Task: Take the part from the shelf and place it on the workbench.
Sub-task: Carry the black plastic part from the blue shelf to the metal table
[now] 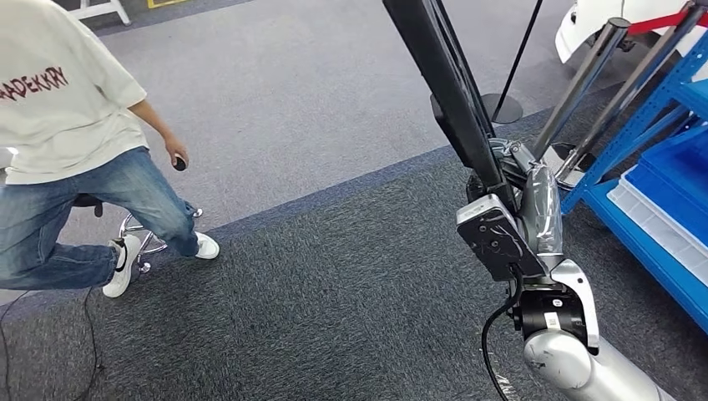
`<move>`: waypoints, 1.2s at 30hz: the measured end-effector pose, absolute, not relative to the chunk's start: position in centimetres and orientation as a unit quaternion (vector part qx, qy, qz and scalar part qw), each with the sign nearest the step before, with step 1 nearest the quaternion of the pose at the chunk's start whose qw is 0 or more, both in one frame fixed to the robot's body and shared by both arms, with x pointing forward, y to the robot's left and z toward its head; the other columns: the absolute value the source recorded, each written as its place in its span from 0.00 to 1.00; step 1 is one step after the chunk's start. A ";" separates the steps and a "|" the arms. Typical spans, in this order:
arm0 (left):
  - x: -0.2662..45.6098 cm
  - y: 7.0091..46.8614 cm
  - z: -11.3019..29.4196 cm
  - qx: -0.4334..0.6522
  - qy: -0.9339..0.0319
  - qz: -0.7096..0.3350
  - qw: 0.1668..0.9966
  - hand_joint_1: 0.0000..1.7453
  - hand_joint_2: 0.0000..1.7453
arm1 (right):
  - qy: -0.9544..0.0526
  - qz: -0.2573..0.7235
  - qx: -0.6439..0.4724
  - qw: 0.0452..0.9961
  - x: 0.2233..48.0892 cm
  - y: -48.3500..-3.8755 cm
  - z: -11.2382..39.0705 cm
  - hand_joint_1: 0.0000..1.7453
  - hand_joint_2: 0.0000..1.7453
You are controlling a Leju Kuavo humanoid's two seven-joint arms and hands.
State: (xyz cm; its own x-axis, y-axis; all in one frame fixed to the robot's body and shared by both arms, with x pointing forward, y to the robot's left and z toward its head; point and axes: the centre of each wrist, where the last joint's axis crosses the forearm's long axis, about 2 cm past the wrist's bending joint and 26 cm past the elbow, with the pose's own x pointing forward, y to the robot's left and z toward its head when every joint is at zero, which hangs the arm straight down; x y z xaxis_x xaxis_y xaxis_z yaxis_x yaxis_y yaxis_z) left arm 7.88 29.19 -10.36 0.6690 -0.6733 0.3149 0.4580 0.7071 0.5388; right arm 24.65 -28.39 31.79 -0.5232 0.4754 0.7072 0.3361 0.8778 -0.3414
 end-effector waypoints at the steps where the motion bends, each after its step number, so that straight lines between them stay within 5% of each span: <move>1: 8.0 29.2 -10.3 0.213 -0.254 -0.318 0.888 0.00 1.00 | -0.869 0.081 -0.234 0.429 24.7 -28.4 31.8 1.00 1.00; 36: 7.9 29.2 -10.4 0.213 -0.250 -0.318 0.889 0.00 1.00 | -0.866 0.086 -0.238 0.431 24.4 -28.3 31.6 1.00 1.00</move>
State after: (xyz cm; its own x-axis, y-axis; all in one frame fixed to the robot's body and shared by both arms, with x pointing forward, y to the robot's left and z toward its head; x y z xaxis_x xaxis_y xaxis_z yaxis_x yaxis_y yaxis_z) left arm 7.89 29.23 -10.36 0.6725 -0.6721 0.3098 0.4586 0.7070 0.5383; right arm 24.43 -28.35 31.61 -0.5146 0.4872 0.7056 0.3383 0.8715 -0.3551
